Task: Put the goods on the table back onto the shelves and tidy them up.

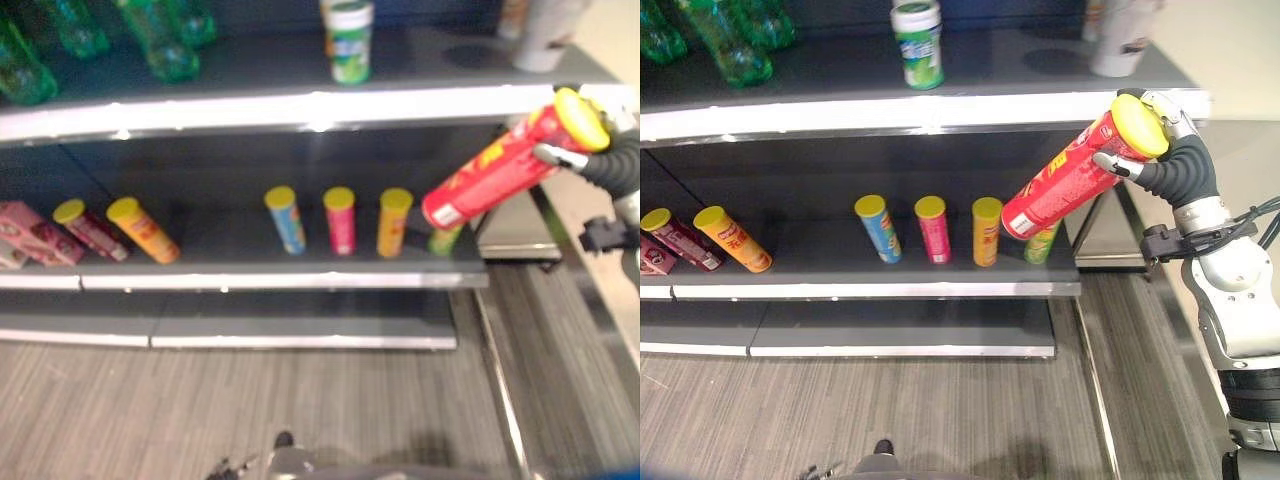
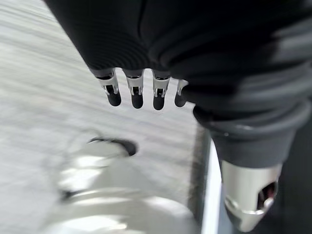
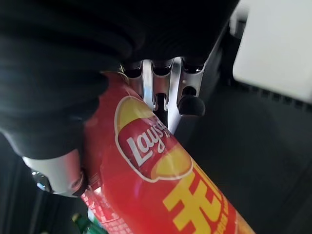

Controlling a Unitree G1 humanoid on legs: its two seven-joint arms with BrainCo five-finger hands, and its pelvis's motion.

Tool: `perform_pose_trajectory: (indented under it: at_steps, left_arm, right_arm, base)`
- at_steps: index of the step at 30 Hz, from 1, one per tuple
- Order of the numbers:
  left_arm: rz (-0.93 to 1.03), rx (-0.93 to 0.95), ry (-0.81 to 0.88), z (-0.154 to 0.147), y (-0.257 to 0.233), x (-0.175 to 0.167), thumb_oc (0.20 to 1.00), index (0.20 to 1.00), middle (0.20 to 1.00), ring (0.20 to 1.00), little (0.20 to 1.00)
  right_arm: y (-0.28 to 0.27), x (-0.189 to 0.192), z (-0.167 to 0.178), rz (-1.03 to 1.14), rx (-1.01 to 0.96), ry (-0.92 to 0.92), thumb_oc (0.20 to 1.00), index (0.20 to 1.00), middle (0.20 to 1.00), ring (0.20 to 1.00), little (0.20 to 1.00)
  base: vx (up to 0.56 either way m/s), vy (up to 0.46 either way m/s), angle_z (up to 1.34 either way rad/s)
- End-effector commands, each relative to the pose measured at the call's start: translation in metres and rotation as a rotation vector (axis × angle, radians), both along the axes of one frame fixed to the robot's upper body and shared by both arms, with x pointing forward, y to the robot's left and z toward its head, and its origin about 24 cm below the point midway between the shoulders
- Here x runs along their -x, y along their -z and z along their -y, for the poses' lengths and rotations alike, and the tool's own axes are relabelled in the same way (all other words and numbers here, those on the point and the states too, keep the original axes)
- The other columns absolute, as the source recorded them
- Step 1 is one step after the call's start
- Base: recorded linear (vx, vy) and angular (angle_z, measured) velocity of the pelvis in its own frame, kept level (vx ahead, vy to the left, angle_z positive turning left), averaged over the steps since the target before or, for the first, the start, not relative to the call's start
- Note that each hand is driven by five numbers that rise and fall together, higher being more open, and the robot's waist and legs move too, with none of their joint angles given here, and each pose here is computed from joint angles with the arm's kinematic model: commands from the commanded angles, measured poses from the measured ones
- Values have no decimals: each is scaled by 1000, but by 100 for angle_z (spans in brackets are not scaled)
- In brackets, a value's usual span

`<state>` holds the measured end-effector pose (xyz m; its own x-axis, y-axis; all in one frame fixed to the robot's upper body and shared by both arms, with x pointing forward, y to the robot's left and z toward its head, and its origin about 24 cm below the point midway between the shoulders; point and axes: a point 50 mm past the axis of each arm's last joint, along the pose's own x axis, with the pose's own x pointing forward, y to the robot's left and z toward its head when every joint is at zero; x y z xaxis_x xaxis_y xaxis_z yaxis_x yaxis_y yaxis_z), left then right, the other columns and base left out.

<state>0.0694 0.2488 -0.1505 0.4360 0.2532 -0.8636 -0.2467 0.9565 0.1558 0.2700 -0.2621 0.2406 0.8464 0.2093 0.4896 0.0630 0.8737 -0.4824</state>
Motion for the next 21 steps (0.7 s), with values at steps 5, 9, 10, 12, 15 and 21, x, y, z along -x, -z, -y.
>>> perform_pose_trajectory:
  at_steps: [5,9,10,12,15,21]
  left_arm:
    - [120,-146,165,-39,-29,-42,1000,1000,1000,1000,1000]
    - [162,-203,255,-49,-42,-60,1000,1000,1000,1000,1000]
    - [158,-209,261,-51,-44,-60,1000,1000,1000,1000,1000]
    - [143,-218,266,-55,-44,-54,1000,1000,1000,1000,1000]
    - [102,-221,220,-60,-40,-43,1000,1000,1000,1000,1000]
    - [74,-176,152,-52,-30,-28,1000,1000,1000,1000,1000]
  right_arm:
    - [-29,32,14,207,1,93,200,200,200,200,200]
    - [-13,40,26,181,-41,163,200,200,200,200,200]
    - [-12,40,26,179,-44,163,200,200,200,200,200]
    - [-12,38,26,173,-30,167,200,200,200,200,200]
    - [-15,26,12,156,-20,84,200,200,200,200,200]
    - [-12,12,-3,96,35,15,200,200,200,200,200]
  base:
    - [-73,482,45]
    - [-124,515,34]
    - [-175,463,49]
    - [-149,409,-23]
    - [-166,279,-30]
    - [-99,15,-44]
